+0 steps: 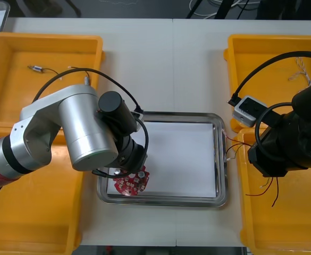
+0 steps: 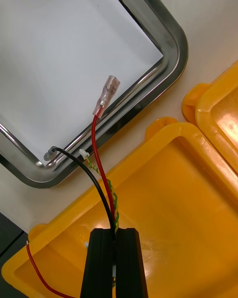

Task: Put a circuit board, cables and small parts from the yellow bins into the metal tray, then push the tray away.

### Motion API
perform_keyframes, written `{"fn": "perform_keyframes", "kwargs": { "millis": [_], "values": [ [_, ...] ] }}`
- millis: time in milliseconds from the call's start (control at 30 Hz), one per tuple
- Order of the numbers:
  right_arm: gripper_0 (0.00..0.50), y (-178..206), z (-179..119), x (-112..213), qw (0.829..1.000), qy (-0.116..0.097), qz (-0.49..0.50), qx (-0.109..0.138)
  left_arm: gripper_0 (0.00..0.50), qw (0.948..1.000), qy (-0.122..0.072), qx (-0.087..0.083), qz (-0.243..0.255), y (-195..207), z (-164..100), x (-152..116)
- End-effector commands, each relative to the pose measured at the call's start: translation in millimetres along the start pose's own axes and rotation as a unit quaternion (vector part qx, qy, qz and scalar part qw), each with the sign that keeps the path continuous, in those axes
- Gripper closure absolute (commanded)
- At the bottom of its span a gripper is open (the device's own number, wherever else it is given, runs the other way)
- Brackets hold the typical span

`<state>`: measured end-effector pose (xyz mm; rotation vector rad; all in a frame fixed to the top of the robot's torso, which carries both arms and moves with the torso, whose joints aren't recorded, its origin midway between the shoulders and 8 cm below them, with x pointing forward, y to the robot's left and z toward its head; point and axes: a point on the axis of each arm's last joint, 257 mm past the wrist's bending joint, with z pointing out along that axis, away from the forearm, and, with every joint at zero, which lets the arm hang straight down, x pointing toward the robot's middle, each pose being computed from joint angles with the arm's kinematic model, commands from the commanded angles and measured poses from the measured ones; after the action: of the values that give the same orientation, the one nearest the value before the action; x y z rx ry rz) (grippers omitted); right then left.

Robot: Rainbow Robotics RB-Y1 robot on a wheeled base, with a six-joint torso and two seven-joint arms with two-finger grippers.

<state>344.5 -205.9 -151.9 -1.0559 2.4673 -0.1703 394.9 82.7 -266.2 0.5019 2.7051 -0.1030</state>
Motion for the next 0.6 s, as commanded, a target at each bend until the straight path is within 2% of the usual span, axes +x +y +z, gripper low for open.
{"fn": "perform_keyframes", "kwargs": {
  "millis": [33,233,567,600],
  "values": [
    [0.5,-4,-6,-2,1.0,-0.002,0.007,0.011,0.5,0.9994,-0.019,0.002,-0.029,-11,4,-13],
    [0.5,-4,-6,-2,1.0,-0.002,0.007,0.012,0.5,0.9992,-0.025,0.001,-0.031,-11,13,-16],
    [0.5,-4,-6,-2,1.0,-0.001,0.007,0.012,0.498,0.9992,-0.023,-0.001,-0.033,-10,15,-15],
    [0.5,-4,-6,-2,1.0,-0.002,0.006,0.011,0.472,0.9991,-0.023,-0.001,-0.035,-9,15,-15]
  ]
}}
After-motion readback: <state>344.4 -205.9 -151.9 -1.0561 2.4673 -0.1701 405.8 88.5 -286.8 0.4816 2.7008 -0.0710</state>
